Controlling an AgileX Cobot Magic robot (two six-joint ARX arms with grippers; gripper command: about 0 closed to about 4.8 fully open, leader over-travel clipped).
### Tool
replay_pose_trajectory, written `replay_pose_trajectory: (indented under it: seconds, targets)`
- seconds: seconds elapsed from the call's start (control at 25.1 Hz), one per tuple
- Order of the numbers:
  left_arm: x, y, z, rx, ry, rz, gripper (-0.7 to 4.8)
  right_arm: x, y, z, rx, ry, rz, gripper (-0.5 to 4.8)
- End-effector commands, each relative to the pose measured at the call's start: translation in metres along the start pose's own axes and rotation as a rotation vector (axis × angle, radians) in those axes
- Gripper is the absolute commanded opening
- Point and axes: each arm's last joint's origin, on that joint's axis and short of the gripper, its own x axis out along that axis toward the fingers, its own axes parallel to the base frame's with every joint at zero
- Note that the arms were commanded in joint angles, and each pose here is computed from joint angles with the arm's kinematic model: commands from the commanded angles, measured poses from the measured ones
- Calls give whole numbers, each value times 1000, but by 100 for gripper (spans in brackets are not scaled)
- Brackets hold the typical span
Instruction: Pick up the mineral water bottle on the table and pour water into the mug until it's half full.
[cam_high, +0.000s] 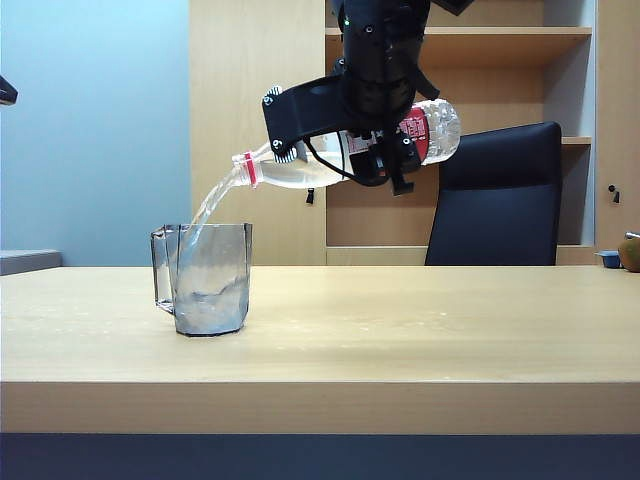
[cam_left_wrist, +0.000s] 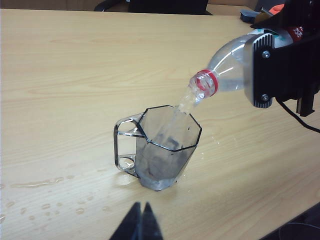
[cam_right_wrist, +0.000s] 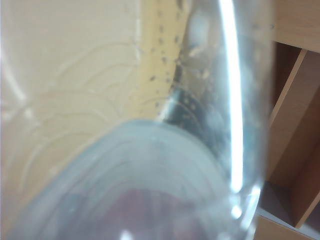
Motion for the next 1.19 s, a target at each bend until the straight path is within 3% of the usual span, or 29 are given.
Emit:
replay_pose_trajectory:
  seconds: [0.04, 0.36, 0.56, 0.6, 0.68, 0.92, 1.07, 1.19]
  targets:
    - [-1, 0, 2, 10, -13, 2, -2, -3, -9, -1, 38, 5, -40, 292]
    - [-1, 0, 2, 11, -13, 2, -2, -4, -8, -1, 72, 7, -41, 292]
    - [-1, 0, 2, 11, -13, 2, -2, -4, -5, 0, 265, -6, -15, 292]
    - [-1, 0, 2, 11, -13, 2, -2, -4, -3, 0, 334, -18, 4, 294]
    - [-1, 0, 2, 11, -13, 2, -2, -4, 2, 1, 605, -61, 73, 297]
    - [-1, 0, 2, 11, -13, 2, -2, 3, 8, -1, 1129, -183, 198, 296]
    - [-1, 0, 2, 10, -12, 2, -2, 18, 24, -17, 1439, -293, 229, 295]
    - [-1, 0, 2, 10, -12, 2, -2, 26, 44, -28, 1591, -406, 185, 295]
